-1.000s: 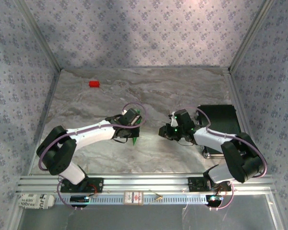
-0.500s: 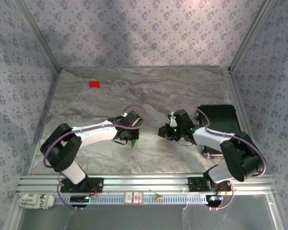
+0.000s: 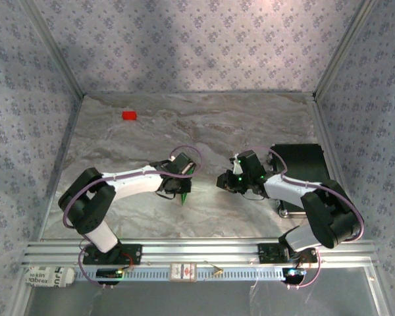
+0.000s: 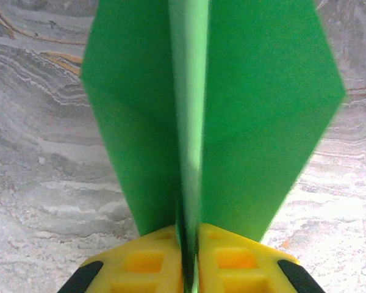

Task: Fold a paper plane with a square sheet of paper (pick it up from the middle)
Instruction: Turn over a paper plane at the center of the table.

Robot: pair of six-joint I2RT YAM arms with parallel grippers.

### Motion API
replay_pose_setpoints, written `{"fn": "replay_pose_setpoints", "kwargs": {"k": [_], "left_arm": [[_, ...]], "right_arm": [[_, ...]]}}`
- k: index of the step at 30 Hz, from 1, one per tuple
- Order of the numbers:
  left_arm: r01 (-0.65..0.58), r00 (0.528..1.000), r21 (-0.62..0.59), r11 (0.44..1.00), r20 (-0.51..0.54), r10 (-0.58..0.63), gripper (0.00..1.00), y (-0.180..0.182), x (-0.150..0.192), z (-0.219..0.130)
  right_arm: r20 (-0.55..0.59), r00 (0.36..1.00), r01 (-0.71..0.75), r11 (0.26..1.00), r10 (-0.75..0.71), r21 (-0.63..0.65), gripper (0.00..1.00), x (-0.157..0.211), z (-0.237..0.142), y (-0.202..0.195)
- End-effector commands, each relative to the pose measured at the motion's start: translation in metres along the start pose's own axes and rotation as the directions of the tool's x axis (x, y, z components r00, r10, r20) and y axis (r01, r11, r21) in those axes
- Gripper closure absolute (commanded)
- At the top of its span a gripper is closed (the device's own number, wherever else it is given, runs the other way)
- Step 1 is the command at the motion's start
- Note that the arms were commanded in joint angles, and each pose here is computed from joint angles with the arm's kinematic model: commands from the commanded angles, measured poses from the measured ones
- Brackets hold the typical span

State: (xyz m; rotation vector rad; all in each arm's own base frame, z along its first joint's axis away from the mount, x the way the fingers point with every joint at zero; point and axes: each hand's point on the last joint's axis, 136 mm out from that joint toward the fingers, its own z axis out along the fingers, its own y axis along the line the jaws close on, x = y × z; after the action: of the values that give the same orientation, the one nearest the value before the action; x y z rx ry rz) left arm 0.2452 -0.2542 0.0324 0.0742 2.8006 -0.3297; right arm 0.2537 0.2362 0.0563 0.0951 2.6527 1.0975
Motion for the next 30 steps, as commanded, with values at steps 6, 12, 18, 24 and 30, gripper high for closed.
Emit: {"fn": "replay_pose_setpoints", "kwargs": {"k": [6, 12, 18, 24, 30], "left_arm": [[-0.023, 0.999, 0.005, 1.0, -0.029, 0.023, 0.87, -0.005, 0.006, 0.003], [-0.041, 0.998, -0.008, 0.999, -0.047, 0.041, 0.87, -0.006, 0.009, 0.007], [-0.051, 0.997, -0.019, 0.999, -0.059, 0.05, 0.87, -0.007, 0.012, 0.01], [-0.066, 0.995, -0.062, 0.996, -0.077, 0.061, 0.87, -0.003, 0.014, 0.014], [-0.092, 0.992, -0.134, 0.987, -0.096, 0.08, 0.85, 0.003, 0.018, 0.016]], "right_arm": [[-0.001, 1.0, 0.01, 1.0, -0.01, 0.005, 0.83, -0.003, 0.001, 0.003], [-0.003, 1.0, 0.008, 1.0, -0.008, 0.007, 0.83, -0.002, 0.002, 0.002], [-0.007, 1.0, 0.007, 1.0, -0.007, 0.01, 0.83, 0.0, 0.002, 0.001], [-0.004, 1.0, 0.01, 1.0, -0.01, 0.008, 0.83, -0.001, 0.001, 0.002], [0.003, 1.0, 0.009, 1.0, -0.009, 0.014, 0.83, -0.001, -0.001, 0.001]]}}
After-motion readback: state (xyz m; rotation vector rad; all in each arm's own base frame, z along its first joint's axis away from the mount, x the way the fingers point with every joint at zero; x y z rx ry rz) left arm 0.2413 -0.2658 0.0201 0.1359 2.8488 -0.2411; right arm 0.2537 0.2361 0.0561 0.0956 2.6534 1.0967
